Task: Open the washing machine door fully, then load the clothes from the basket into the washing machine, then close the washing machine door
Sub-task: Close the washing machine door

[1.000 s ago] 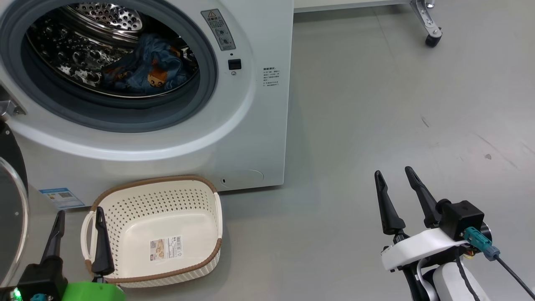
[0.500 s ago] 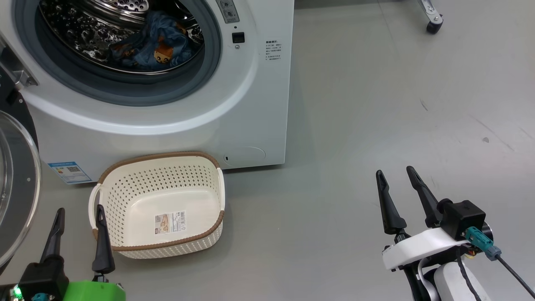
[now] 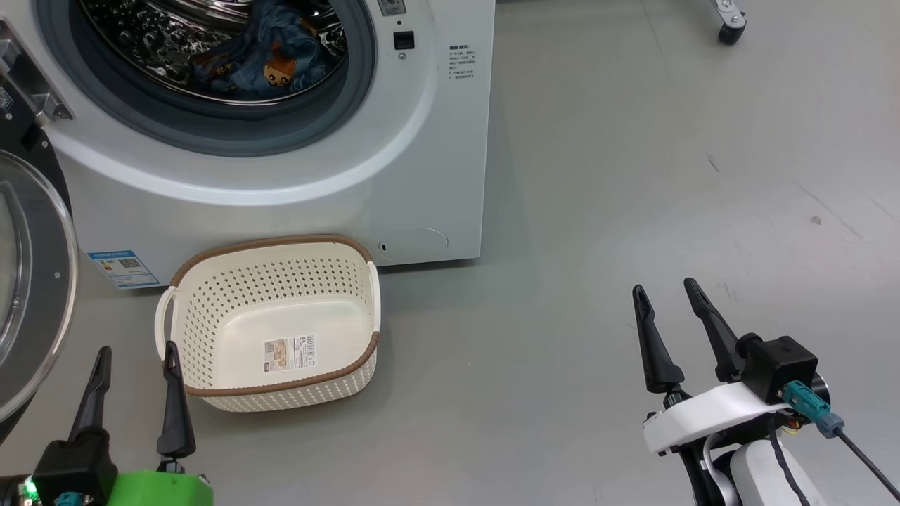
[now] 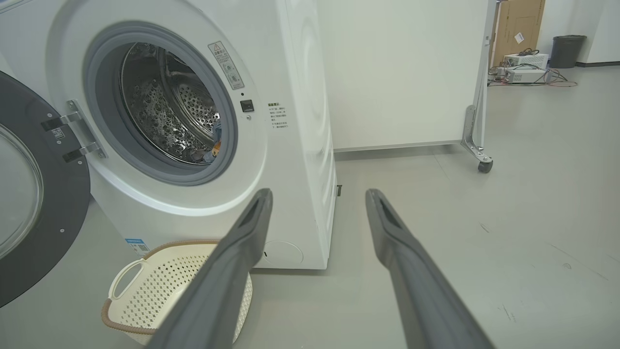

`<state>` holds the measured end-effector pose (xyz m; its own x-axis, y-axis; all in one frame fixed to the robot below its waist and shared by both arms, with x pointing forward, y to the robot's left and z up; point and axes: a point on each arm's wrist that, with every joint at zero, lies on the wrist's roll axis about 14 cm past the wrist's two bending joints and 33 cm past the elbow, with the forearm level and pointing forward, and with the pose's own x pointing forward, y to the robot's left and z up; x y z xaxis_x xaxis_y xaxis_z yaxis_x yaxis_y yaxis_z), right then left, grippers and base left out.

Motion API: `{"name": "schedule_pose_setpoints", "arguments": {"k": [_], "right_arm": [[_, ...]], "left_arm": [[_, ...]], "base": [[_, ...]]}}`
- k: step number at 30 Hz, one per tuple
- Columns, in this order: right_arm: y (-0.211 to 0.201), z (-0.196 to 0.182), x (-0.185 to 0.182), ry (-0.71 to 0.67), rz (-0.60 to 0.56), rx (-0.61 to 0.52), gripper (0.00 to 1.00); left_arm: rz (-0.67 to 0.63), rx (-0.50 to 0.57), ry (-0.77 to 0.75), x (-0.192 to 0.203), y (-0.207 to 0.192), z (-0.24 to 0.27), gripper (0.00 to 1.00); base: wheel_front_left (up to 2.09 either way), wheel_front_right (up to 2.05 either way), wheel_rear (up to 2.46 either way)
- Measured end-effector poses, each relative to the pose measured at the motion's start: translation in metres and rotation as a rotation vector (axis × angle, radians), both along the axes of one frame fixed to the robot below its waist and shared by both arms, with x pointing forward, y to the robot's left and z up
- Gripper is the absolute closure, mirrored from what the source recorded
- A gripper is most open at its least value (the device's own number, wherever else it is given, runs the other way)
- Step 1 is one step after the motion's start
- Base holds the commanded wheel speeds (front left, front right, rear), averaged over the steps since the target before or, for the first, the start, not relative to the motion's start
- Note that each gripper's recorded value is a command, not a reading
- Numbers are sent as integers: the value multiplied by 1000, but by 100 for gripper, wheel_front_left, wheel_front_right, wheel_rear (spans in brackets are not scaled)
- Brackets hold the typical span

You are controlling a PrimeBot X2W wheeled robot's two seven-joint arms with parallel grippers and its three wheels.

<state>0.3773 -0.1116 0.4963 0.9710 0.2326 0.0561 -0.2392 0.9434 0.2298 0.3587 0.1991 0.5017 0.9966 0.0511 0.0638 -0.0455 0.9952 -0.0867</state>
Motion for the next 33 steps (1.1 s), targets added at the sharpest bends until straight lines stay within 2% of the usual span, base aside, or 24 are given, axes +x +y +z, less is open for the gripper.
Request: {"name": "schedule_pose_setpoints", "arguments": {"k": [33], "right_arm": [[18, 4, 8, -21, 63, -18, 0]], "left_arm": [[61, -1, -2, -16, 17, 1, 0]], "base": [[-1, 1, 0]]}}
